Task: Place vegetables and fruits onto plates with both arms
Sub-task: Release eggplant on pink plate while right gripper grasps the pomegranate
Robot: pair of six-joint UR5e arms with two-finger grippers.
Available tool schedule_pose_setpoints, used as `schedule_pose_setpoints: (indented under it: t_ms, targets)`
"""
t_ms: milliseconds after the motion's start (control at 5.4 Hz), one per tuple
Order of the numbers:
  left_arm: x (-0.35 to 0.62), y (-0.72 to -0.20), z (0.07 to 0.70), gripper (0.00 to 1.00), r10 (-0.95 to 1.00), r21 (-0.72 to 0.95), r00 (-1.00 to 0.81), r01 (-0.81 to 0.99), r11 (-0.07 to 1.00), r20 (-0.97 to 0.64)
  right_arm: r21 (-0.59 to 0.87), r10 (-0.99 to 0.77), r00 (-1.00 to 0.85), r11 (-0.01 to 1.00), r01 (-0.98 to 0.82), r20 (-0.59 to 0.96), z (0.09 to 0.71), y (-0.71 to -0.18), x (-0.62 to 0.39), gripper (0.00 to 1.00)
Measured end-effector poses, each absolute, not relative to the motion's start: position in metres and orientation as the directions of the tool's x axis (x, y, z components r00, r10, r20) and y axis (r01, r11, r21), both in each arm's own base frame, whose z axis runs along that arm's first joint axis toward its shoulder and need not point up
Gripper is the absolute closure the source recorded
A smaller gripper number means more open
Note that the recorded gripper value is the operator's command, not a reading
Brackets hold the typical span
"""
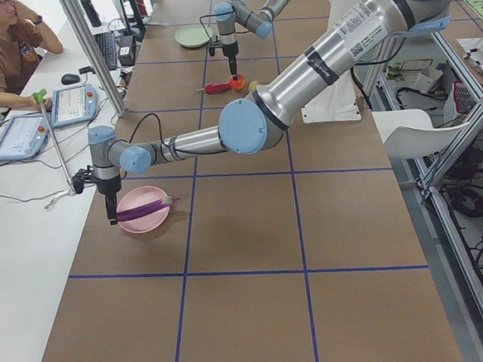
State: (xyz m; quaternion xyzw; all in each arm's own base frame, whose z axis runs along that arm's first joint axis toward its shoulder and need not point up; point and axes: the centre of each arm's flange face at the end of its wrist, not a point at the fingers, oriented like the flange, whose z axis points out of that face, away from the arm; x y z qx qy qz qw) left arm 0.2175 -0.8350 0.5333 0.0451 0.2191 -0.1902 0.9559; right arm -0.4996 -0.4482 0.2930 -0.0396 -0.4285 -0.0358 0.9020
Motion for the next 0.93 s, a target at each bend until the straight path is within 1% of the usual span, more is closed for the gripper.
schedule_pose_setpoints:
  t_ms: [370, 556, 741, 926]
  targets:
    - [0.216, -0.836, 0.531, 0.00, -0.344, 0.005, 0.829, 0.385, 0.923, -0.440, -0.043, -0.030, 0.638, 0.994, 0.099, 0.770, 0.298, -0.450, -0.504, 0.01]
    - [0.214, -0.837, 0.524, 0.00, -0.344, 0.006, 0.829, 0.386, 0.922, -0.440, -0.039, -0.034, 0.640, 0.994, 0.099, 0.768, 0.298, -0.451, -0.509, 0.06]
    - [0.210, -0.839, 0.515, 0.00, -0.339, 0.007, 0.833, 0.381, 0.925, -0.437, -0.034, -0.039, 0.638, 0.994, 0.101, 0.769, 0.299, -0.451, -0.514, 0.53]
    - [0.206, -0.840, 0.511, 0.00, -0.331, 0.011, 0.838, 0.373, 0.928, -0.434, -0.031, -0.039, 0.633, 0.995, 0.098, 0.773, 0.295, -0.451, -0.515, 0.89]
